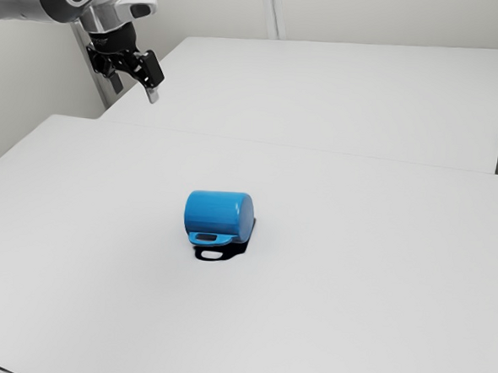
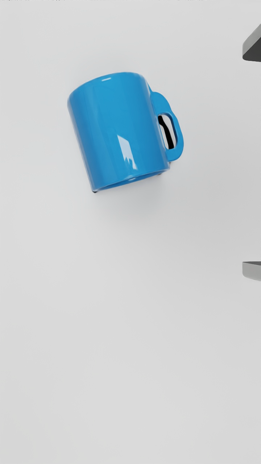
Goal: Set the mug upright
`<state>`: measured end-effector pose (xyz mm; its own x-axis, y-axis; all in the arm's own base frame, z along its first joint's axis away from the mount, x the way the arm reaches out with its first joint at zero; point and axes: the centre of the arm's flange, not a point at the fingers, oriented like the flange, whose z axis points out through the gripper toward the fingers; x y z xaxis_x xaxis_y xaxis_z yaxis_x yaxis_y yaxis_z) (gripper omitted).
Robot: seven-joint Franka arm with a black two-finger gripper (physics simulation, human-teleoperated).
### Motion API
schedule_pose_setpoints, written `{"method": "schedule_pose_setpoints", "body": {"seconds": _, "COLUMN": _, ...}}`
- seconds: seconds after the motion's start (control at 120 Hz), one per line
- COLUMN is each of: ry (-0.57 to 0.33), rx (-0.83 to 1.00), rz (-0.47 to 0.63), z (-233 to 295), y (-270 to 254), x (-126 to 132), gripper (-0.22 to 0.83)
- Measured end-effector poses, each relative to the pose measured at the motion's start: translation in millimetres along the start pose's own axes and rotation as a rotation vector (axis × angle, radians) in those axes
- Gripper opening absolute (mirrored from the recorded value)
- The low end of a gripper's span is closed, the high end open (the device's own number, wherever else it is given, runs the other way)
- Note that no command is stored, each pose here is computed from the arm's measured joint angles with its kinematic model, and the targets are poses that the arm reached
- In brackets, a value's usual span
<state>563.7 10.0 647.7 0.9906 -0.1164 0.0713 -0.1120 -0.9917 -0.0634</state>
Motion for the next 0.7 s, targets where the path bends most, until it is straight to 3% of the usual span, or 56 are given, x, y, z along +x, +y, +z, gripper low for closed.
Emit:
{"method": "schedule_pose_setpoints", "body": {"seconds": 0.367, "ry": -0.038, "rx": -0.014, "rz": 0.02, "z": 17.6, "y": 18.4, "x": -4.3, "gripper": 0.62}}
{"method": "schedule_pose_setpoints", "body": {"seconds": 0.567, "ry": -0.082, "rx": -0.049, "rz": 0.015, "z": 60.9, "y": 29.3, "x": -16.0, "gripper": 0.62}}
{"method": "schedule_pose_setpoints", "body": {"seconds": 0.7, "ry": -0.107, "rx": -0.126, "rz": -0.051, "z": 91.0, "y": 14.4, "x": -21.4, "gripper": 0.62}}
